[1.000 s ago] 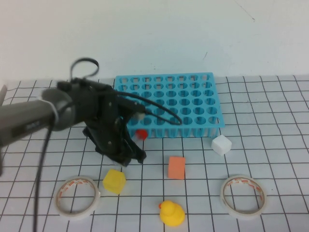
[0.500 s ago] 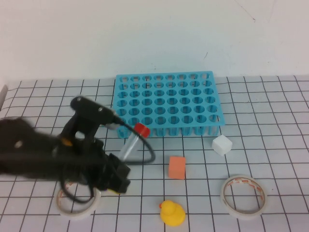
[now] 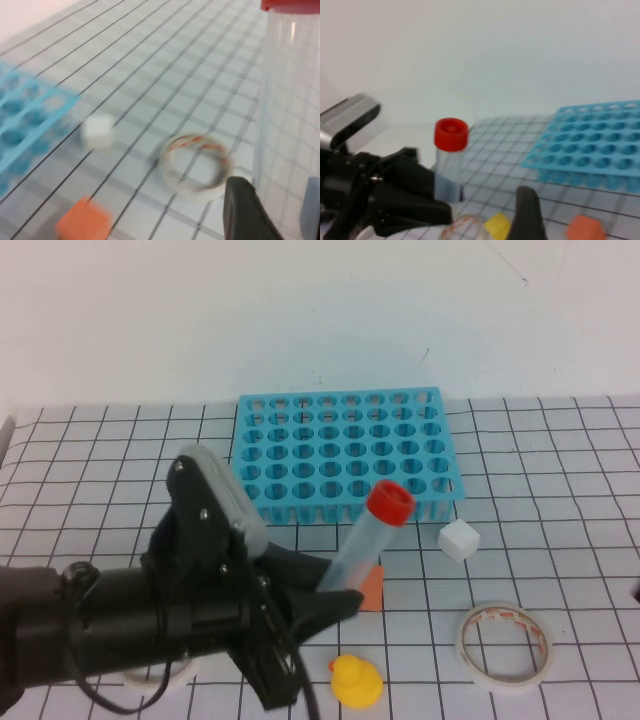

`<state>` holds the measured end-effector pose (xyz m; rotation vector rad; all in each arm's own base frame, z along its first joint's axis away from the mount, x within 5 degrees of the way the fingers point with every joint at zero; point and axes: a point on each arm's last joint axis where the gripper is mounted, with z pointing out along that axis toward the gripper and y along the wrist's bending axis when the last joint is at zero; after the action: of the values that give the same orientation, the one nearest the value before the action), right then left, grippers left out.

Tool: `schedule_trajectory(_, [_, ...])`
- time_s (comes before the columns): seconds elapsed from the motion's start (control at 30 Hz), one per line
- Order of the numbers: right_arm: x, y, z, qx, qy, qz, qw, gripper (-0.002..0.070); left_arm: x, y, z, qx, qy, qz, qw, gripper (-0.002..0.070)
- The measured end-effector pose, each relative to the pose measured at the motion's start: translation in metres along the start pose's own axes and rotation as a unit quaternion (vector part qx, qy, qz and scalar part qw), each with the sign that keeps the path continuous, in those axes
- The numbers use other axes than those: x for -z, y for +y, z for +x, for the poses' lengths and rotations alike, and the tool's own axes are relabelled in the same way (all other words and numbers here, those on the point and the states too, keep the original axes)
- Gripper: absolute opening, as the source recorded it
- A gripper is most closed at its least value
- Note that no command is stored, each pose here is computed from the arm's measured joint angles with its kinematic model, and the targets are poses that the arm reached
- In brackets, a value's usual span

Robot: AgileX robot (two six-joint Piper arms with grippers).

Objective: Place the test tubes

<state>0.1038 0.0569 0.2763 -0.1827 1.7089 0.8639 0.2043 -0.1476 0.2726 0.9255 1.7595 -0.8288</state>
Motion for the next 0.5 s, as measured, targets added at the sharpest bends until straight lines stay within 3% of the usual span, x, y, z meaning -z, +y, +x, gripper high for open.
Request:
schedule_trajectory(0.1, [-0.022,-0.001,-0.018,0.018,0.033,-0.048,0.998,0.0491,0.000,-0.007,-0.002,-0.029,-0.013,0.040,0.999,0.0216])
schedule_trajectory(0.17, [-0.047,-0.004,-0.032,0.022,0.069,-0.118,0.990,0.0496,0.001,-0.013,-0.004,-0.041,-0.023,0.068,0.997,0.0216])
schedule_trajectory(0.3, [-0.077,-0.012,-0.045,0.026,0.096,-0.211,0.973,0.0497,0.001,-0.014,-0.006,-0.045,-0.028,0.078,0.996,0.0216])
schedule_trajectory(0.5, [-0.119,-0.020,-0.047,0.041,0.122,-0.268,0.955,0.0498,0.002,-0.012,-0.024,-0.051,-0.048,0.076,0.995,0.0216])
